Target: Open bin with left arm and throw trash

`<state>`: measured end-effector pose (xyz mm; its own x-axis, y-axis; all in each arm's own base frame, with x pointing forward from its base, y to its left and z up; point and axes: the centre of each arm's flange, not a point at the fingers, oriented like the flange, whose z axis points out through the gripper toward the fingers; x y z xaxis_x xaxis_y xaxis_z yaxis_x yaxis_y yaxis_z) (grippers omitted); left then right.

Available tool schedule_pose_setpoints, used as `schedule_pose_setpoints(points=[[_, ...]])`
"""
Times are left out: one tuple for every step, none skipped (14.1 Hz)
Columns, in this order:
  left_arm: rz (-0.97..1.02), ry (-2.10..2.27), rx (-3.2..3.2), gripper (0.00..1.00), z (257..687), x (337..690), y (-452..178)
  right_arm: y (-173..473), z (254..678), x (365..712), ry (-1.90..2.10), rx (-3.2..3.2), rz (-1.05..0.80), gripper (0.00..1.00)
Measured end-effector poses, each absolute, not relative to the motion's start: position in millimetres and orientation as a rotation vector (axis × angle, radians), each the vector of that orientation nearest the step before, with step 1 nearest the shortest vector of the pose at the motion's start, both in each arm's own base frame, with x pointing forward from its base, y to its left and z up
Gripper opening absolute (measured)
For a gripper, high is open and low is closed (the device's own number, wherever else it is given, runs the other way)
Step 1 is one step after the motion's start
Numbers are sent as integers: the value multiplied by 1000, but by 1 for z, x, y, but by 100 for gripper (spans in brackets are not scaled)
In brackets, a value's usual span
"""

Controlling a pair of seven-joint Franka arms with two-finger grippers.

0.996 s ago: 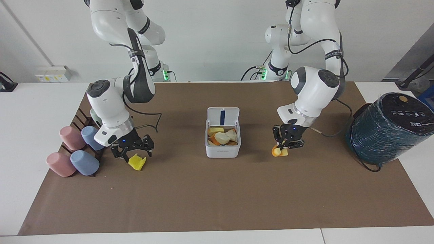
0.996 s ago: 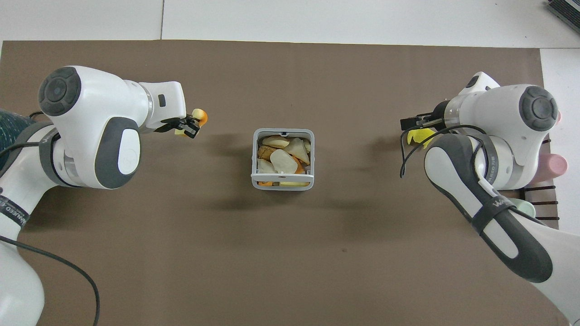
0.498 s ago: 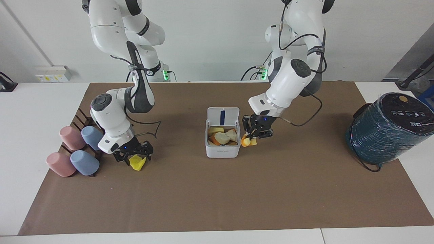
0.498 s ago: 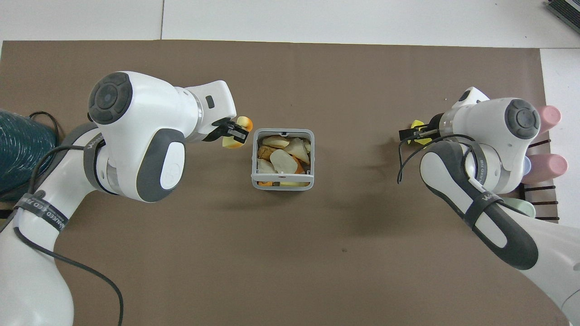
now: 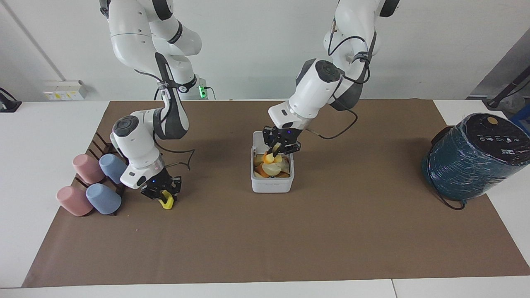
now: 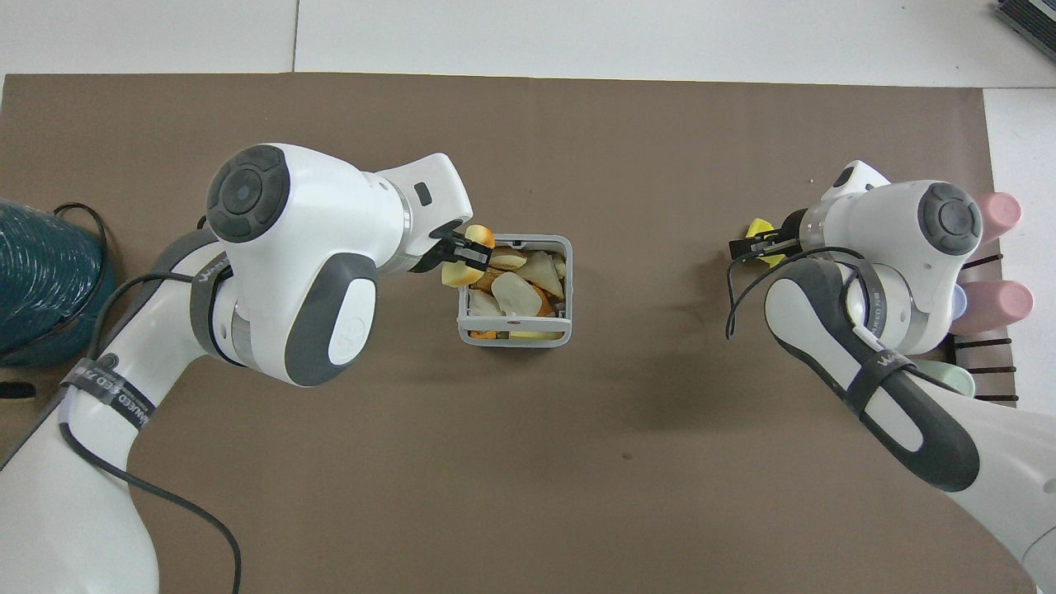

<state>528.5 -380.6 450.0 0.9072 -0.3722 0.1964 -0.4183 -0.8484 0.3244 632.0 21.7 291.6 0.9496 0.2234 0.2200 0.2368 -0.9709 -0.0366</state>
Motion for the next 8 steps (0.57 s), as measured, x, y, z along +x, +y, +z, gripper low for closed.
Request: schedule_pose_setpoints(points=[[182, -570, 2711, 48, 450, 532, -376, 20, 291, 632, -356, -3040, -333, 14], [191, -548, 2717, 58, 452, 538, -367, 19, 291, 632, -351, -3041, -334, 4], [201, -520, 2724, 71, 453, 546, -355, 17, 292, 633, -347, -3042, -335, 4], [199, -491, 2734, 84, 455, 553, -341, 15, 293, 634, -344, -3042, -339, 4], [180, -464, 2749, 97, 456, 559, -326, 15, 296, 635, -337, -3043, -336, 4], [158, -431, 2765, 100, 458, 565, -308, 16, 303, 637, -313, -3044, -315, 4], [124, -393, 2784, 100, 459, 571, -287, 18, 317, 641, -264, -3045, -290, 4], [81, -349, 2803, 100, 460, 577, -263, 22, 337, 645, -194, -3043, -270, 4]])
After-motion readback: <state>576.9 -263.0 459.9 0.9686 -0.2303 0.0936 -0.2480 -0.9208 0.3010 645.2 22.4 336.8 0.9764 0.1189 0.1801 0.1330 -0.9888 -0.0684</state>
